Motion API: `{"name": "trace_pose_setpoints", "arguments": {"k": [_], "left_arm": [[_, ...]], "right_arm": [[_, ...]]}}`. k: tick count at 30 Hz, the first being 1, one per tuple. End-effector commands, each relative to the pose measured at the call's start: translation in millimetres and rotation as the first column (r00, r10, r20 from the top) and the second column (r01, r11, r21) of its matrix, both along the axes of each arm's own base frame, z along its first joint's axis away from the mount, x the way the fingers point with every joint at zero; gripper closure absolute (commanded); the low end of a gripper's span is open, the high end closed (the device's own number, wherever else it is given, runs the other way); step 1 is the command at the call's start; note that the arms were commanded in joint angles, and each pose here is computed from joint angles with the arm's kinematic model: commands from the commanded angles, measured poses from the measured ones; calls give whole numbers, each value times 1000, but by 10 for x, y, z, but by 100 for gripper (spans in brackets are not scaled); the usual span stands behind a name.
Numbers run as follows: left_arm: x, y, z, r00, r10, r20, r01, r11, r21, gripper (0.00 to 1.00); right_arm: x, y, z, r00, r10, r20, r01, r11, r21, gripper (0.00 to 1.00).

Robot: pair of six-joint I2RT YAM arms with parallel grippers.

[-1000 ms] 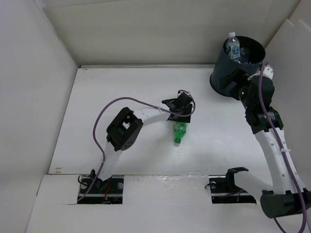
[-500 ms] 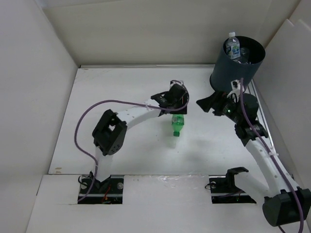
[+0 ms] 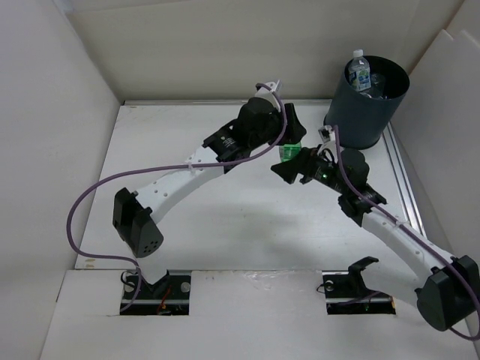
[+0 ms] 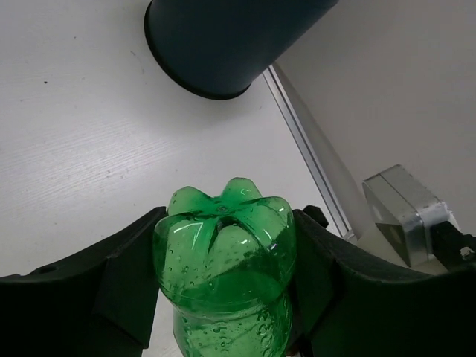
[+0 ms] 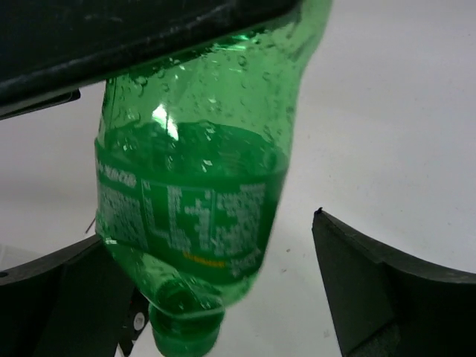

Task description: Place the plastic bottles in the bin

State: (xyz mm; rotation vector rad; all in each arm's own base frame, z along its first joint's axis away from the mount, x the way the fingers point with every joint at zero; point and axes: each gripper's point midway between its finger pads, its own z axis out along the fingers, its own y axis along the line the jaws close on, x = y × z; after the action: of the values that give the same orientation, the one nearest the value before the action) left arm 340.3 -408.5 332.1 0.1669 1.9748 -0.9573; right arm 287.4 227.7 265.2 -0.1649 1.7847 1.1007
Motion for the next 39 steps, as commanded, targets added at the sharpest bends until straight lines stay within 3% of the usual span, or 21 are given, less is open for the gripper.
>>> {"name": "trace_pose_setpoints", "arguments": {"k": [1,5,7,8,10,12,13,16,19,24,27,29,32,35,36,39], "left_arm": [[-184,-77,336,998,-60,29,62,995,-78,100],[-264,-82,428,996,-78,32,80,993,-83,100],[-254,-65,402,997,-68,26,70,995,-74,98],[-254,-65,402,997,-68,26,70,995,-74,93],[-216,-36,402,998,-59,26,61,995,-74,52],[-202,-27,445,998,-50,34,52,995,-79,27],[-159,8,510,998,-39,43,42,995,-89,0],[-66,56,651,998,-5,55,10,995,-96,0],[142,241,787,989,140,50,-135,987,-89,0],[275,856,1167,909,414,57,-408,909,-87,0],[232,1212,1198,873,488,26,-482,869,-115,0],[171,1339,1173,866,499,21,-493,861,-125,0],[-24,1404,1042,894,447,29,-440,890,-122,0],[-190,1439,824,920,391,25,-388,918,-88,0],[-220,1468,751,920,391,20,-389,918,-75,0],[-355,1541,528,931,365,15,-363,930,-51,0]], "right_arm": [[126,136,398,991,-36,126,27,996,79,10],[127,215,528,986,-48,159,29,992,125,40],[147,214,575,982,-73,172,49,989,138,45],[134,238,602,981,-74,179,48,988,145,48],[94,255,676,977,-74,198,42,986,160,71],[138,233,731,971,-114,209,80,983,166,100],[138,233,731,971,-115,209,80,983,166,100],[176,201,664,969,-134,205,107,985,137,100],[260,109,656,963,-178,201,155,980,125,100],[549,-225,695,939,-274,208,262,962,81,100],[867,-560,749,906,-369,207,369,929,39,100],[1121,-957,907,850,-475,227,478,877,47,100],[1508,-1508,928,777,-600,189,607,794,27,100],[1822,-1953,1260,700,-685,200,687,723,74,100],[1882,-2034,1536,689,-691,220,684,720,117,100],[2272,-2394,1441,685,-713,149,705,700,111,100]]}}
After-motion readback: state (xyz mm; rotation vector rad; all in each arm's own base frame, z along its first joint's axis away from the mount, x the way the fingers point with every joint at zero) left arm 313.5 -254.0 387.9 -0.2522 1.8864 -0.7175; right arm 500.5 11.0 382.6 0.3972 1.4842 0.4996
